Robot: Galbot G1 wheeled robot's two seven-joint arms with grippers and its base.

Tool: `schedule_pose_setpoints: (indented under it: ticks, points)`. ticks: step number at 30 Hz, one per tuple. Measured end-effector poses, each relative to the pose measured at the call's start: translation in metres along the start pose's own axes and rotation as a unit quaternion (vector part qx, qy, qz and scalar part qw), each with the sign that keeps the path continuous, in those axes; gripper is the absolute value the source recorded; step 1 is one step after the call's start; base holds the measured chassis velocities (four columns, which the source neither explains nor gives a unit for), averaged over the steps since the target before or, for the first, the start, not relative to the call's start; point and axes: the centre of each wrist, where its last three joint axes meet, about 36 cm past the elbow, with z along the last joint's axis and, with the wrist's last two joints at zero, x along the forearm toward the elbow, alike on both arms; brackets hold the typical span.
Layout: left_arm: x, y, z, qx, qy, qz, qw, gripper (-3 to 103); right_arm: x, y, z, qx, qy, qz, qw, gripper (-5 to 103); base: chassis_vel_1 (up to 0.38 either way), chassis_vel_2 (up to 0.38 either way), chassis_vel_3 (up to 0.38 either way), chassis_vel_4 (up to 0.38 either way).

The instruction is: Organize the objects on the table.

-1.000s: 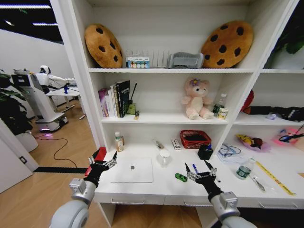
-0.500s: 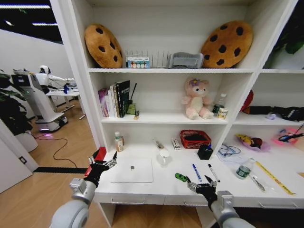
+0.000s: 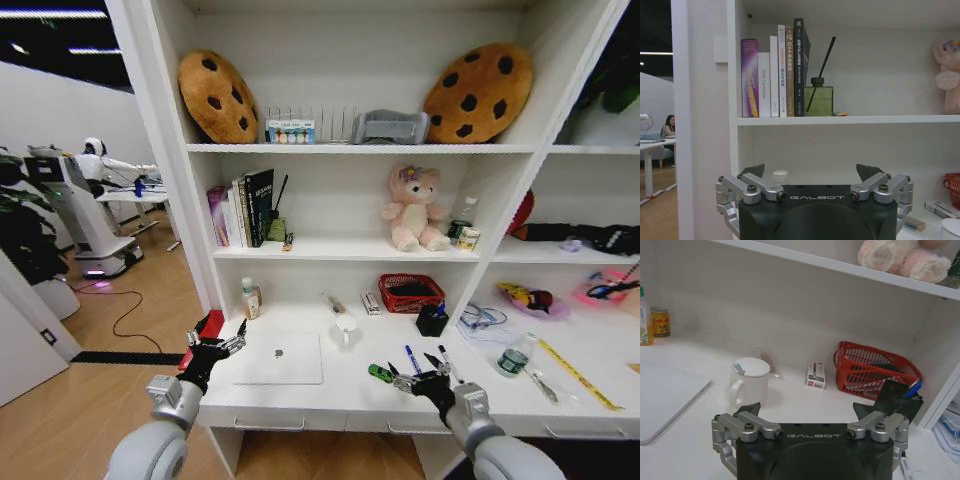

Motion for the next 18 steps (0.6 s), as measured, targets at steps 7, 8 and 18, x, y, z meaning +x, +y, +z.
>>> schedule_pose_setpoints:
  ticks: [7, 8, 18]
  points:
    - [0.0, 0.0, 0.0, 0.0, 0.0, 0.0, 1.0, 100, -0.0003, -0.0002, -0.0019, 0.0, -0.001, -0.001, 1.0, 100, -0.006, -0.009, 0.011, 0.008]
    - [0.0, 0.0, 0.0, 0.0, 0.0, 0.0, 1.0, 100, -0.0023, -0.0003, -0.0006, -0.001, 0.0, -0.002, 1.0, 100, -0.105, -0.127, 0.132, 0.143]
    - [0.0, -0.0001, 0.0001, 0.0, 0.0, 0.0, 1.0, 100, -0.0054, -0.0029, 0.0036, -0.001, 0.004, -0.001, 1.0, 100, -0.175, -0.236, 0.188, 0.23]
